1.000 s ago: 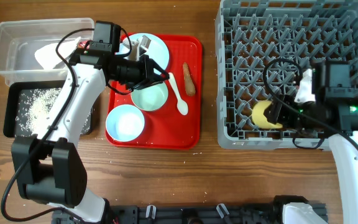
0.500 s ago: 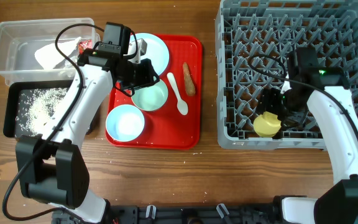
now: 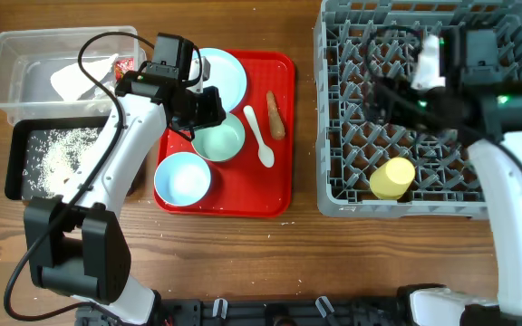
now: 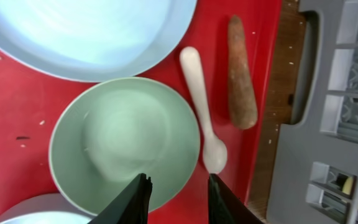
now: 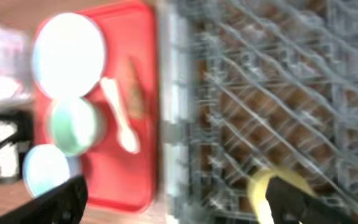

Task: Sort waste into correct bins and load items into the dishwasher rack
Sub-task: 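Move the right gripper to the green bowl on the red tray, then grasp the green bowl with the right gripper and lift it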

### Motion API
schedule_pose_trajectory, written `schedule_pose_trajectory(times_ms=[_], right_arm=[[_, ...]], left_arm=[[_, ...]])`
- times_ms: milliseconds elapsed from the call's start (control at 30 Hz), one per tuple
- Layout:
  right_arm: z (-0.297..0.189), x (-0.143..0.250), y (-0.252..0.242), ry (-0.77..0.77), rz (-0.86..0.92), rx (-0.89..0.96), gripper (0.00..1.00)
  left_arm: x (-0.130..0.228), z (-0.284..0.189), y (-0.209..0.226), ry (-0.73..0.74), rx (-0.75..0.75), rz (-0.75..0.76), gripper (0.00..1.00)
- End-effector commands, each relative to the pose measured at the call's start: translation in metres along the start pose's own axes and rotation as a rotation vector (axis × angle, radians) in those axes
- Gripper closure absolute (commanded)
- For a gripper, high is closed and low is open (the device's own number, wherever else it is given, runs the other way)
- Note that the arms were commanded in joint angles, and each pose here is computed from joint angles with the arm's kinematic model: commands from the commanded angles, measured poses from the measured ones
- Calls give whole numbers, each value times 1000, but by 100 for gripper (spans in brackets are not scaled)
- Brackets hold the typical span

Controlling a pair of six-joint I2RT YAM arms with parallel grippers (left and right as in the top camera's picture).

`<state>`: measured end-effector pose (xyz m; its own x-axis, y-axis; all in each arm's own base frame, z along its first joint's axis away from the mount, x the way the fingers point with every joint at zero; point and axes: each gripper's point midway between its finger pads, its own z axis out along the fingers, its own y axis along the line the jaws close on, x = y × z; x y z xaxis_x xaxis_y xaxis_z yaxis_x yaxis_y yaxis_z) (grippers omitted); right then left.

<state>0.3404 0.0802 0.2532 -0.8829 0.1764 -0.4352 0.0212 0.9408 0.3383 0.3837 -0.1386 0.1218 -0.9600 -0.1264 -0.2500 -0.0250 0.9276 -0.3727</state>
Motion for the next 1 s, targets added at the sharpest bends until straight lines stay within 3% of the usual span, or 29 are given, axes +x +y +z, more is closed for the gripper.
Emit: schedule_pose_trajectory(times_ms=[0,100,167,233,433,533,633,667,833,967], right_arm=[[13,-2,63,-17,-79,-142,9],[54,1,116,-1,-107,-218,22],[93,11,149,35,-121,-256,28],[128,22,169,61,-122,-261,33],[232,65,168,173,-20,-142,41],[258,81,155,226,-14,-97,44],[266,89,153,240,-20,-81,57],[268,92,153,245,-25,-78,62],[285,114,152,291,-41,-51,64],[287,114,151,288,-28,-46,78]], left_arm=[[-20,-34,6,-71,-25,-27,69],[-41,-83,15,-167,-26,-63,64],[-52,-106,26,-240,-26,-90,43],[-57,-120,40,-278,-35,-121,33],[-61,-133,80,-299,-75,-218,12],[-60,-137,91,-300,-88,-247,7],[-58,-137,94,-296,-100,-252,5],[-58,-136,94,-296,-100,-252,0],[-58,-136,94,-296,-100,-252,0],[-59,-136,94,-297,-100,-252,0]])
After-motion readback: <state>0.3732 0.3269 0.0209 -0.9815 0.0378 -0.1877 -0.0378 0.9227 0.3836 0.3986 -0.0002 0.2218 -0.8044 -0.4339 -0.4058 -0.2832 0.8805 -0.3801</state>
